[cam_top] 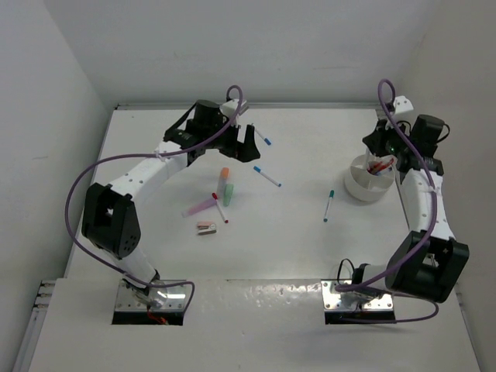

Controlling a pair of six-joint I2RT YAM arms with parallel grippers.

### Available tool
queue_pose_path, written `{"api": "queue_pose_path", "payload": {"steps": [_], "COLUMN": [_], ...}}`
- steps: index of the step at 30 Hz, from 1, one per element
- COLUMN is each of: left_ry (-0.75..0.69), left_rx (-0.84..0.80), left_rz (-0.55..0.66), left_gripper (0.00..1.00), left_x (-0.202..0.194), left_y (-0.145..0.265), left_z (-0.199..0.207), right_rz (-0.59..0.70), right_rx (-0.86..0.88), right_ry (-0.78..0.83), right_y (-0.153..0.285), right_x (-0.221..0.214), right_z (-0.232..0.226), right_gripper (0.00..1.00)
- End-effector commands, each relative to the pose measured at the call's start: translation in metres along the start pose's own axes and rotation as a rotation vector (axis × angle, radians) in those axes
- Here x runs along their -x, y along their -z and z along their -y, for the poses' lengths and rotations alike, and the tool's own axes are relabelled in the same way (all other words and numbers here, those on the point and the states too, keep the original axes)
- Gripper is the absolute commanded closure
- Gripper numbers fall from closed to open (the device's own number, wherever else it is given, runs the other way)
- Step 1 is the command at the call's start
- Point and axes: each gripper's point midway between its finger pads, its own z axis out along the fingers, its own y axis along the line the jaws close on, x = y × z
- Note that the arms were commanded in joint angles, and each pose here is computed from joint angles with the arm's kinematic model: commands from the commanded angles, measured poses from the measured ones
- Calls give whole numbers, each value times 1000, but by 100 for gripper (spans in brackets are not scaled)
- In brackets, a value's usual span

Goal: Sort the stationery into containers
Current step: Place the pen in the storage box.

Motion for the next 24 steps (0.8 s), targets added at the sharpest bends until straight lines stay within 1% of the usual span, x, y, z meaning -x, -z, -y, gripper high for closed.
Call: {"api": "queue_pose_path", "payload": {"steps": [1, 6, 7, 9, 14, 15, 17, 20, 21, 22, 24], "left_ry": [-30, -34, -33, -35, -37, -36, -34, -36, -41, -47, -91], "left_rx": [12, 23, 26, 26, 28, 29, 31, 36, 39, 44, 56], "left_rz": [23, 22, 21, 21, 15, 12, 11, 5, 4, 3, -6], "left_gripper": [0, 0, 0, 0, 0, 0, 0, 0, 0, 0, 0], "left_x": [6, 4, 4, 5, 2, 1, 0, -1, -2, -2, -5], "left_y": [4, 4, 4, 3, 1, 0, 0, -1, -1, -1, -3], "left_z": [-1, -4, -5, -5, -7, -7, -7, -9, -10, -11, -15], "right_rz": [80, 52, 74, 63, 62, 54, 58, 42, 41, 39, 43], "right_rx": [-45, -44, -45, -35, -31, -26, -24, -14, -12, -11, -6], "right_ry": [163, 188, 204, 200, 249, 252, 266, 261, 260, 252, 246], "right_y": [-6, -10, -10, -10, -11, -12, -12, -15, -14, -15, -14], "right_x": [15, -13, -9, -24, -38, -45, -45, -49, -48, -48, -44], "right_z": [12, 9, 8, 4, -2, -5, -6, -7, -8, -8, -10], "right_gripper": [100, 100, 100, 100, 100, 99, 97, 85, 78, 65, 58]}}
